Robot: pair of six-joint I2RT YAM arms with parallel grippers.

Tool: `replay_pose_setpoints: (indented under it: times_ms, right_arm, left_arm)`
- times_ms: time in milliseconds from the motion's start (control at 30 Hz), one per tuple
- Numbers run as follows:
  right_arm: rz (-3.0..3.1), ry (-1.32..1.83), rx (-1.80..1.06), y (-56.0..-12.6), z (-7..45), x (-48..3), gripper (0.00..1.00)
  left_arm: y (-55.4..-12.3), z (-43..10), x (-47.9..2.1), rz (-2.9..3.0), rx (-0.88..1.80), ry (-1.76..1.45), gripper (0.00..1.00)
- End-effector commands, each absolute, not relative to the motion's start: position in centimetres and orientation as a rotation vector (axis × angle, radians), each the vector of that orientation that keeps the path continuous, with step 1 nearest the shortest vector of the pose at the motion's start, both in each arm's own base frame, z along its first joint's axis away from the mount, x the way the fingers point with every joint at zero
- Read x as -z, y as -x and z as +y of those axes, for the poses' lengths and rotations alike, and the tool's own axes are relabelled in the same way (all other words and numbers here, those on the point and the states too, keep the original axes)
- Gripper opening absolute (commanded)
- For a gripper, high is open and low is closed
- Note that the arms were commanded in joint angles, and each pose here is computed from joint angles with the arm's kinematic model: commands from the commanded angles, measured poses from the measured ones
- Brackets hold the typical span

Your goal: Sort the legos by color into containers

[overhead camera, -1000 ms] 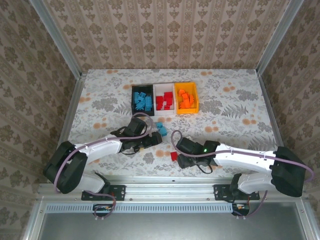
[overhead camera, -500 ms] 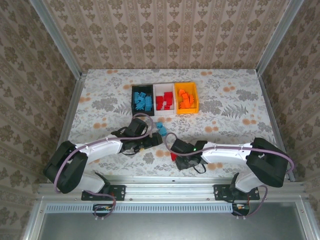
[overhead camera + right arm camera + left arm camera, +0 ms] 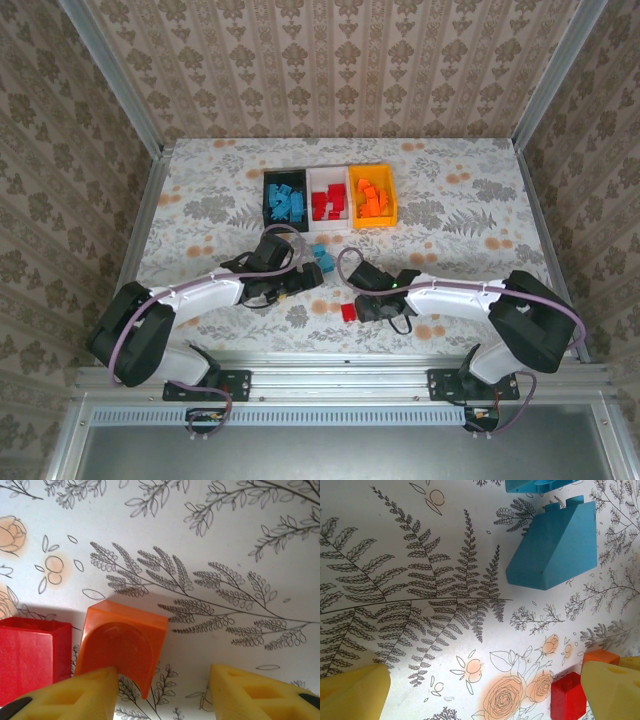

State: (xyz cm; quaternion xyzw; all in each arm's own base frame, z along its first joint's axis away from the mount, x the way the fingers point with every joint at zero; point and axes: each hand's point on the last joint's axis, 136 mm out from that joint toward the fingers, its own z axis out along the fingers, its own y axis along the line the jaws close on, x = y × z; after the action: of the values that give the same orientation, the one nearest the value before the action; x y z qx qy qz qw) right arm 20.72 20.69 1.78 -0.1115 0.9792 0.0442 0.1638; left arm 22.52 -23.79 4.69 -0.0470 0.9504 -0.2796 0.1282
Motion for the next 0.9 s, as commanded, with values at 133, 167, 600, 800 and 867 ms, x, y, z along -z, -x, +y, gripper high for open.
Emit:
replay_pose_setpoints:
  times_ms: [133,167,600,800,867]
  right_arm:
    - [2.737,0.326,-0.222,-22.4,23.1,-2.8,0.53]
    - [2.733,0.325,-0.222,-22.7,23.4,-2.9,0.53]
    - [2.713,0.291,-0.306,-25.4,26.3,-3.7,0.55]
    - [2.748,0.312,-0.205,-25.1,25.4,-2.4,0.54]
    - [2.759,0.331,-0.15,-25.1,25.2,-1.9,0.52]
  left_arm:
    - [-22.9,-23.5,-5.2,2.754,0.811,0.124,1.0]
    - [-22.9,-23.5,-5.2,2.752,0.811,0.129,1.0]
    - [-22.8,-22.3,-5.4,2.739,0.808,0.15,1.0]
    - [-22.7,-22.1,-5.2,2.742,0.818,0.154,1.0]
    - [-22.7,-22.0,-5.1,2.741,0.818,0.157,1.0]
